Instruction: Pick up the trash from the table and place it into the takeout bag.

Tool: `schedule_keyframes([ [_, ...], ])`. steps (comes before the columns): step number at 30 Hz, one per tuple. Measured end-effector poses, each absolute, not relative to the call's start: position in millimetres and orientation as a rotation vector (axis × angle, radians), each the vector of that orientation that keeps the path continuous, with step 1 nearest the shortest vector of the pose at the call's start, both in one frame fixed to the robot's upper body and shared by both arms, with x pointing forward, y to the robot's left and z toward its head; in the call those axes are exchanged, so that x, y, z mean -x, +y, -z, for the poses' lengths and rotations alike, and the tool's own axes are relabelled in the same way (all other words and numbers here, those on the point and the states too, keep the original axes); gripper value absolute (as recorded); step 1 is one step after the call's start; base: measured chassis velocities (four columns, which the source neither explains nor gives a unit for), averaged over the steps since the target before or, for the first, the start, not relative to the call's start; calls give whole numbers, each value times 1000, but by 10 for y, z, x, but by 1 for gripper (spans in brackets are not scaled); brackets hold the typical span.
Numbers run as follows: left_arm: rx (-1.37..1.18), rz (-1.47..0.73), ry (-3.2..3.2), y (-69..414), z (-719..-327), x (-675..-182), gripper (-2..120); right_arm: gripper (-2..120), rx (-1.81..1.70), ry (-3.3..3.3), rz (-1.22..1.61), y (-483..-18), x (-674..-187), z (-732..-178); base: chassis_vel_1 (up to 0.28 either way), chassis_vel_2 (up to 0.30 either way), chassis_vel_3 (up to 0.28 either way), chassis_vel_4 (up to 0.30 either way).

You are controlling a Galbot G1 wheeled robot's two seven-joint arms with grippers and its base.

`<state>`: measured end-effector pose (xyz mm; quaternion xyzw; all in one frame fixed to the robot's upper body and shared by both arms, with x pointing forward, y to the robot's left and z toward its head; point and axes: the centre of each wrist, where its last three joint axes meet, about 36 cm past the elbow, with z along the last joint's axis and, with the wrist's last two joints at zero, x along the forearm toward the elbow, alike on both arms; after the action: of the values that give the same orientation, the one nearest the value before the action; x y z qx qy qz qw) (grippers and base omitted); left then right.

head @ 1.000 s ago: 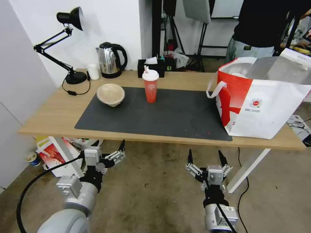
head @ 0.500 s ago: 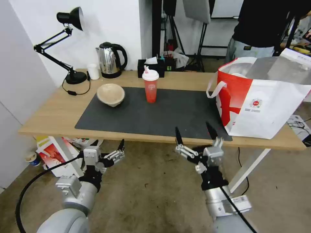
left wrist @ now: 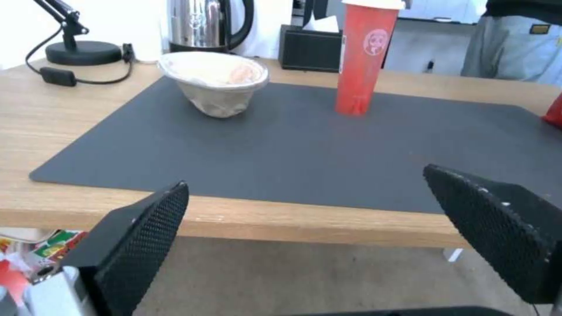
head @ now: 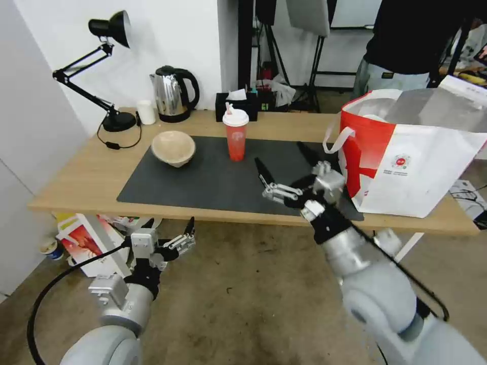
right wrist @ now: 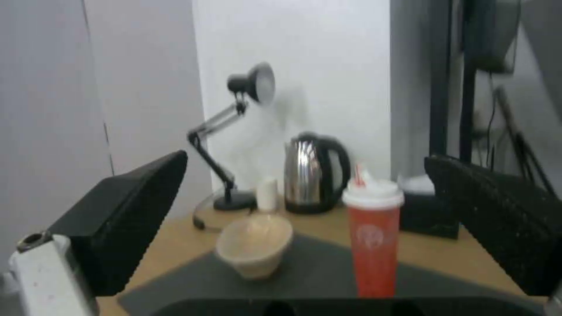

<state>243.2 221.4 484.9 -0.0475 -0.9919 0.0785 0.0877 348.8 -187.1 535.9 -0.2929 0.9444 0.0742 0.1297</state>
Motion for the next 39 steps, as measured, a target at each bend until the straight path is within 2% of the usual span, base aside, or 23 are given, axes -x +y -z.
schedule_keyframes([
  [8, 140, -236, -2945, 2195, -4812, -2444, 100, 100, 909, 2976, -270, -1795, -4067, -5503, 0, 0, 0, 0],
  [21, 141, -241, -2945, 2182, -4758, -2529, 100, 100, 892, 3169, -146, -1636, -4716, -5634, 0, 0, 0, 0],
  [39, 133, -236, -2941, 2193, -4742, -2521, 100, 100, 902, 3201, -106, -1270, -5153, -5555, 0, 0, 0, 0],
])
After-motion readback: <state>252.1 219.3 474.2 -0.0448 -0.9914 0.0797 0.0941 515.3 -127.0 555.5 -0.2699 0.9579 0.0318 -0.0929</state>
